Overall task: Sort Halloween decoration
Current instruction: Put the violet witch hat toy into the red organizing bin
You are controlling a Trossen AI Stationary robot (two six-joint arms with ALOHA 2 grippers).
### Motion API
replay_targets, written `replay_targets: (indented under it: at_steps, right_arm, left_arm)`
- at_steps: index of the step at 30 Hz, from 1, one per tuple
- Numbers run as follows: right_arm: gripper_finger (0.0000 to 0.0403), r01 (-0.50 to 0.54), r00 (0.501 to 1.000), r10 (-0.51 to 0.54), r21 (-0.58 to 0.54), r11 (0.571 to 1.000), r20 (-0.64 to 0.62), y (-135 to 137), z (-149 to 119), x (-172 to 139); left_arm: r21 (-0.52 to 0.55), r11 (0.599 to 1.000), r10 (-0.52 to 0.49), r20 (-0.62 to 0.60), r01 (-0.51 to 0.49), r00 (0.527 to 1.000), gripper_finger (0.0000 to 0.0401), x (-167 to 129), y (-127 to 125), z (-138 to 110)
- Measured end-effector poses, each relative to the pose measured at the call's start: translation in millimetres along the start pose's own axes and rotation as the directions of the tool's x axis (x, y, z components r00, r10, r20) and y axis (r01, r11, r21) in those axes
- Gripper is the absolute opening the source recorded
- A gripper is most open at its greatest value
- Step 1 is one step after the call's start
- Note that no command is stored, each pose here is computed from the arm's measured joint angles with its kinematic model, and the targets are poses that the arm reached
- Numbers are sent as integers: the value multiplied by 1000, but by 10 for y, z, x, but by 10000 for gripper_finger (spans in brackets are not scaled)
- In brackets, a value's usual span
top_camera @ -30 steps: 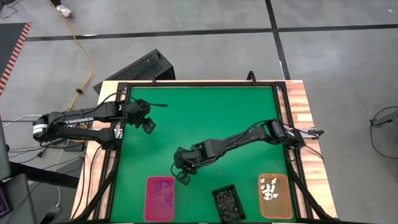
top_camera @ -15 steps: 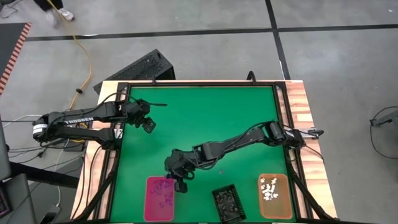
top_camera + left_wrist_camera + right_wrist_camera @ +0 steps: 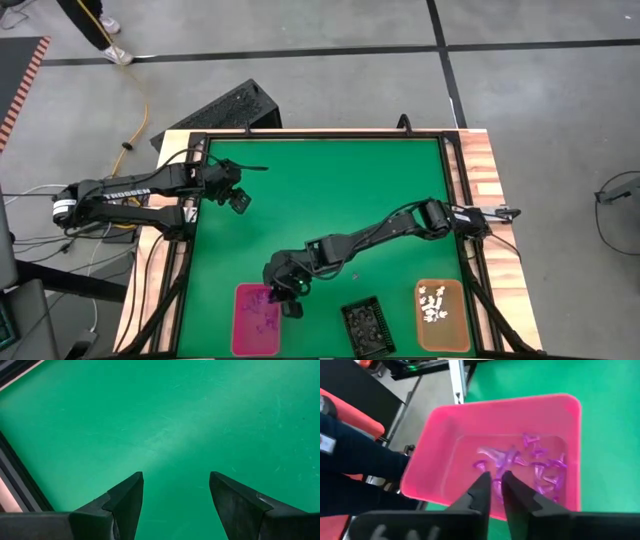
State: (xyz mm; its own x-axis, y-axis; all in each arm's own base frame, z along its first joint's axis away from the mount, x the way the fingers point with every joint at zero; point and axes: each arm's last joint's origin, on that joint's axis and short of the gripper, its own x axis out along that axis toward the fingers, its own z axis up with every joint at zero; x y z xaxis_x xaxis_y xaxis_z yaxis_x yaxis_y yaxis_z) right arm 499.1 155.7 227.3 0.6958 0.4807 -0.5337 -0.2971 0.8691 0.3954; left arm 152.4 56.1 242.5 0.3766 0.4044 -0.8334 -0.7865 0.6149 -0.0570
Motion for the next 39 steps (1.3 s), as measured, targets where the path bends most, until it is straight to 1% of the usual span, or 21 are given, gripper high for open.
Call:
replay_targets:
  at_steps: [5, 7, 9, 11, 13, 15, 16, 17, 19, 21, 24, 26, 27, 29, 31, 32, 33, 35, 36, 37, 39]
  right_arm:
    - [144, 0, 1000, 0, 49, 999, -8, -12, 0, -10]
    - [161, -11, 1000, 15, 151, 988, -25, -42, 15, -33]
    - [167, -12, 996, 36, 276, 961, -84, -71, 30, -82]
    - [165, 46, 987, 10, 339, 940, -160, -59, 60, -200]
    - [160, 156, 970, -75, 355, 922, -232, 4, 92, -346]
    - [153, 272, 929, -156, 335, 902, -334, 150, 59, -530]
    - [151, 312, 910, -179, 331, 890, -374, 221, 33, -600]
    - [149, 350, 889, -204, 323, 879, -409, 308, 9, -691]
    - [147, 418, 833, -241, 280, 864, -499, 458, -75, -855]
    - [148, 478, 779, -281, 240, 845, -560, 616, -130, -1059]
    - [154, 592, 712, -395, 195, 782, -580, 825, -171, -1364]
    - [157, 660, 680, -473, 187, 727, -560, 941, -209, -1526]
    - [157, 688, 664, -493, 201, 698, -562, 969, -243, -1595]
    - [156, 731, 628, -501, 230, 642, -596, 969, -356, -1688]
    - [153, 759, 591, -479, 246, 603, -650, 895, -523, -1700]
    - [152, 766, 585, -466, 263, 587, -663, 836, -605, -1664]
    - [151, 761, 595, -450, 288, 581, -666, 768, -673, -1618]
    - [151, 731, 645, -411, 363, 578, -644, 646, -781, -1517]
    - [152, 724, 661, -405, 395, 565, -632, 585, -827, -1480]
    - [153, 726, 665, -404, 419, 545, -628, 527, -882, -1450]
    - [158, 744, 655, -409, 445, 499, -635, 428, -1002, -1401]
  left_arm:
    - [2, 1000, 0, 1, 0, 1000, 219, 0, 0, 1]
    - [3, 1000, -1, 0, 1, 1000, 219, 0, 0, 0]
    - [3, 1000, 0, 0, 0, 1000, 219, 0, 0, 0]
    - [7, 1000, -1, -1, 1, 1000, 219, 0, 0, 0]
    - [11, 1000, -2, -2, 2, 1000, 219, 0, 0, -1]
    - [11, 1000, -10, -6, 10, 1000, 219, 0, -3, -2]
    - [12, 1000, -19, -13, 19, 1000, 219, 0, -5, -5]
    - [17, 999, -34, -22, 34, 999, 219, 0, -10, -7]
    - [32, 997, -65, -41, 66, 997, 219, -1, -18, -13]
    - [52, 995, -86, -54, 89, 995, 219, -1, -26, -16]
    - [73, 993, -93, -57, 97, 994, 219, -1, -27, -16]
    - [81, 992, -92, -57, 97, 994, 219, -1, -26, -16]
    - [86, 992, -93, -56, 97, 994, 219, -1, -27, -16]
    - [89, 990, -100, -61, 105, 993, 219, -1, -29, -17]
    - [89, 990, -106, -63, 111, 992, 219, -1, -31, -17]
    - [89, 990, -106, -64, 111, 992, 219, -1, -31, -18]
    - [89, 990, -106, -64, 111, 992, 219, -1, -31, -18]
    - [89, 990, -106, -64, 112, 992, 219, -1, -31, -18]
    - [89, 990, -106, -63, 111, 992, 219, -1, -31, -17]
    - [89, 990, -107, -62, 112, 992, 219, -1, -32, -16]
    - [89, 990, -107, -62, 112, 992, 219, -1, -32, -16]
